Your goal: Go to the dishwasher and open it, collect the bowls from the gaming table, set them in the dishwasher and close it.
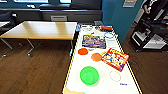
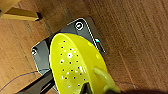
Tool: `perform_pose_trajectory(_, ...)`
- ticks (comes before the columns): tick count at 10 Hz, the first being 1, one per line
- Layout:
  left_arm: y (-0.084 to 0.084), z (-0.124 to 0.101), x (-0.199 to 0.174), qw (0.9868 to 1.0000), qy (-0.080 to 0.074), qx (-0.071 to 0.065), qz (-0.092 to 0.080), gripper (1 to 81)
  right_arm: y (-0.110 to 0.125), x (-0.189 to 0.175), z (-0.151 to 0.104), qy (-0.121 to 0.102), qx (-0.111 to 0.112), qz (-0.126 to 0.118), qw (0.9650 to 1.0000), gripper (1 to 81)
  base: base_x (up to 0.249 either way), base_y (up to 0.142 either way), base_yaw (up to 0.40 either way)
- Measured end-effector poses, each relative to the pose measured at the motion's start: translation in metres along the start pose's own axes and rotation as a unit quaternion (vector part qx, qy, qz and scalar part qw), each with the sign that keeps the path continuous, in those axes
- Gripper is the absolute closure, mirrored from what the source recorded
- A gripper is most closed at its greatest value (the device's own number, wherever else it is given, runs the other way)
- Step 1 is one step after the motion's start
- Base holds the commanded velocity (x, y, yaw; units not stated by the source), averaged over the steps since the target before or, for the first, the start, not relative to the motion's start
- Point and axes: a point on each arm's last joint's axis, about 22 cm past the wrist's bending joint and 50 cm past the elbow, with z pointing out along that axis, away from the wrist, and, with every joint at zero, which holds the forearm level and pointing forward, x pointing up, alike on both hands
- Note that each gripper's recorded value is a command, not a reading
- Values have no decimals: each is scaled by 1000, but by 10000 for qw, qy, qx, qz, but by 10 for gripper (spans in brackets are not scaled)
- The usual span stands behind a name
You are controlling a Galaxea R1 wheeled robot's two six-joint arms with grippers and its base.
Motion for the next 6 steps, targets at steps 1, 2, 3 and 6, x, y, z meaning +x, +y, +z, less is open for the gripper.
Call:
perform_pose_trajectory(1,-16,-12,4,10000,21,8,5,10,7,-19,18,-20,-10,-2,10000,811,0,0,0)
perform_pose_trajectory(2,-45,-30,6,9999,13,127,23,10,6,-31,40,17,49,-49,10000,811,0,0,0)
perform_pose_trajectory(3,-70,-48,5,9997,-8,239,32,10,2,-40,60,59,104,-99,9999,811,0,0,0)
perform_pose_trajectory(6,-69,-75,8,10000,21,-10,-55,10,17,-78,96,-2,-23,-222,9998,811,0,0,0)
